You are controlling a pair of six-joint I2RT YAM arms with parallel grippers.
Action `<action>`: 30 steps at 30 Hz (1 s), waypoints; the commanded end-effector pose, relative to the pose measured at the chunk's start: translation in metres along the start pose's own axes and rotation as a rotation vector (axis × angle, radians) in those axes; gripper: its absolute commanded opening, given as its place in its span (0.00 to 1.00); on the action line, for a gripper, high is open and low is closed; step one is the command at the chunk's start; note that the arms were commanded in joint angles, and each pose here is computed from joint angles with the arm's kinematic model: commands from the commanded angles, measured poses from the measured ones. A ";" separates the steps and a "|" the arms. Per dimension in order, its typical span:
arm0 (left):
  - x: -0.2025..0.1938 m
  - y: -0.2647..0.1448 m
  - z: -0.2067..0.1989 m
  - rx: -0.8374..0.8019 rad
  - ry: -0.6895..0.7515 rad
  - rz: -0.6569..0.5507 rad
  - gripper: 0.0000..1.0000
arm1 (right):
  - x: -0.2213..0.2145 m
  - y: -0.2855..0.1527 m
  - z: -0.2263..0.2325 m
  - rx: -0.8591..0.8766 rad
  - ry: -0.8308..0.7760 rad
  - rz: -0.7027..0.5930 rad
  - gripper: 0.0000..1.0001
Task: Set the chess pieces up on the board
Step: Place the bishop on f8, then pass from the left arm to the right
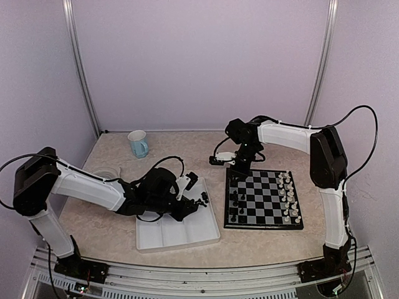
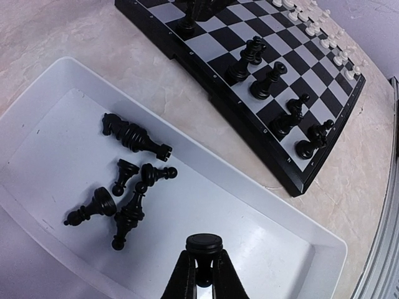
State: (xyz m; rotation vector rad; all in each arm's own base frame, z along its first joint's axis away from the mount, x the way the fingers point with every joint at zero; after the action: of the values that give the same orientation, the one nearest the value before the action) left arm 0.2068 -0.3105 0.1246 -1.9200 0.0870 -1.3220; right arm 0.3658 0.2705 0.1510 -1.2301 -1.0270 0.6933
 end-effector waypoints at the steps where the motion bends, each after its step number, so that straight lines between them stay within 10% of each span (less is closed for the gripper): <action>1: 0.010 0.000 0.000 -0.012 0.004 -0.026 0.01 | 0.009 -0.027 0.001 -0.035 0.001 -0.057 0.44; 11: 0.041 -0.021 -0.010 -0.303 -0.003 -0.064 0.08 | -0.012 -0.125 0.064 0.148 -0.370 -0.497 0.37; 30: 0.074 -0.028 -0.021 -0.647 -0.097 0.025 0.12 | -0.006 -0.104 0.163 -0.027 -0.710 -0.414 0.41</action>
State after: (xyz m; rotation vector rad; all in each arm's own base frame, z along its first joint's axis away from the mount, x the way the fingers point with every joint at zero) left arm 0.2157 -0.3360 0.2047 -2.4408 0.4685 -1.3509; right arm 0.2101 0.2966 0.2522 -0.7446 -1.7391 0.7826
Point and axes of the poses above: each gripper's point midway between its finger pads, its own y axis out along the fingers, its own z axis along the line the jaws close on, x = y × z, the point moved 9 cm from there along -y, back along the fingers, and after that the axes turned 10 degrees about y, right-handed, at the moved point
